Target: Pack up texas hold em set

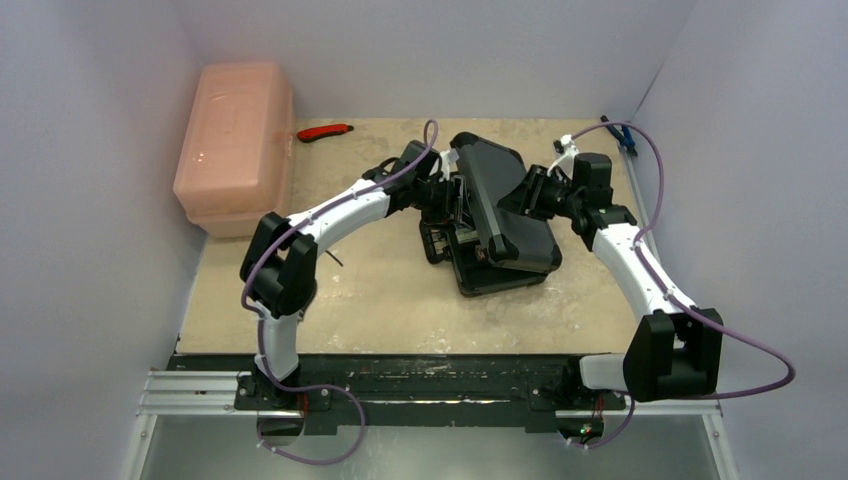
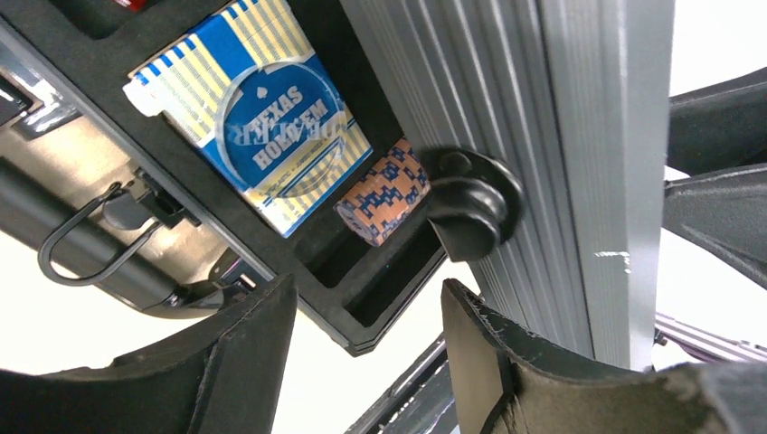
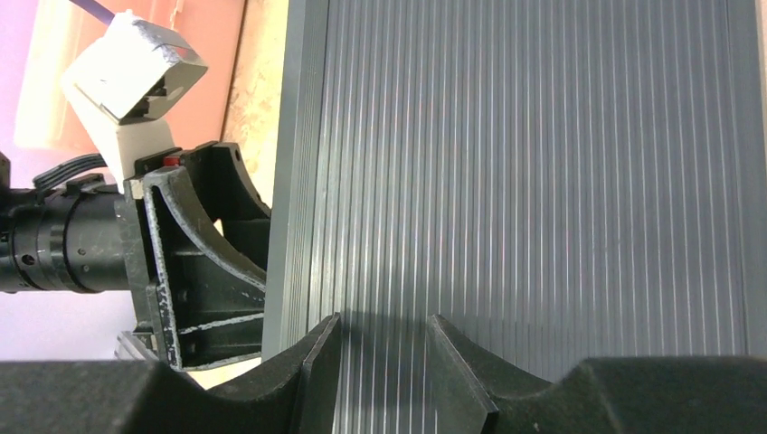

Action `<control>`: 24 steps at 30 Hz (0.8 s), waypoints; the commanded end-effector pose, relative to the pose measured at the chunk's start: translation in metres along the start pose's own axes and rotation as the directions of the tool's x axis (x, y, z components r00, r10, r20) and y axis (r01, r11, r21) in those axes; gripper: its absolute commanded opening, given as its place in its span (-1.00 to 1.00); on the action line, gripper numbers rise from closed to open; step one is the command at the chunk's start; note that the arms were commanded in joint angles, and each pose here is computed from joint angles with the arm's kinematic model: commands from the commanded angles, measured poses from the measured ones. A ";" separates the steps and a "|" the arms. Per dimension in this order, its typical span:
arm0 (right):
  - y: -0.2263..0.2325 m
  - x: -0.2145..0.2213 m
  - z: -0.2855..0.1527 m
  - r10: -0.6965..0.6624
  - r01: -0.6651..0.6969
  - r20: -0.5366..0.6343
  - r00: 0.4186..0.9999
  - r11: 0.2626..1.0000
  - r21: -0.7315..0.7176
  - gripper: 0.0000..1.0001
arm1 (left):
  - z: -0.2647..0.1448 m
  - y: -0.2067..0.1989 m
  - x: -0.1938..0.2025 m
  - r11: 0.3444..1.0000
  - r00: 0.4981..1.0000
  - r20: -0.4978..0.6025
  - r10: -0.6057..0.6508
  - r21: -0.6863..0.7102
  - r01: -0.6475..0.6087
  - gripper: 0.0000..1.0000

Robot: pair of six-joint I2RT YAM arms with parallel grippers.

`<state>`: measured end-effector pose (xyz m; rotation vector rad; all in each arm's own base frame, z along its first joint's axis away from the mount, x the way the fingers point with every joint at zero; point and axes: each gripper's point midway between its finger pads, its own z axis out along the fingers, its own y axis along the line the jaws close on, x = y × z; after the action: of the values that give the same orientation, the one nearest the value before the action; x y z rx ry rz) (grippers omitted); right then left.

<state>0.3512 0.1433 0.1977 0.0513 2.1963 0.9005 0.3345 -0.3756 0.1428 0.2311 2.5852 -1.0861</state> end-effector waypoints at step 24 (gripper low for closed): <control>0.017 0.029 0.012 -0.012 0.008 -0.081 0.997 0.999 -0.042 -0.16 | -0.100 0.058 -0.023 0.989 0.973 0.226 0.048 -0.150 -0.013 0.18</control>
<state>0.3325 0.1672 0.1753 0.0043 2.2789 0.9426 0.3445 -0.2860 0.1583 0.0881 2.5061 -0.9148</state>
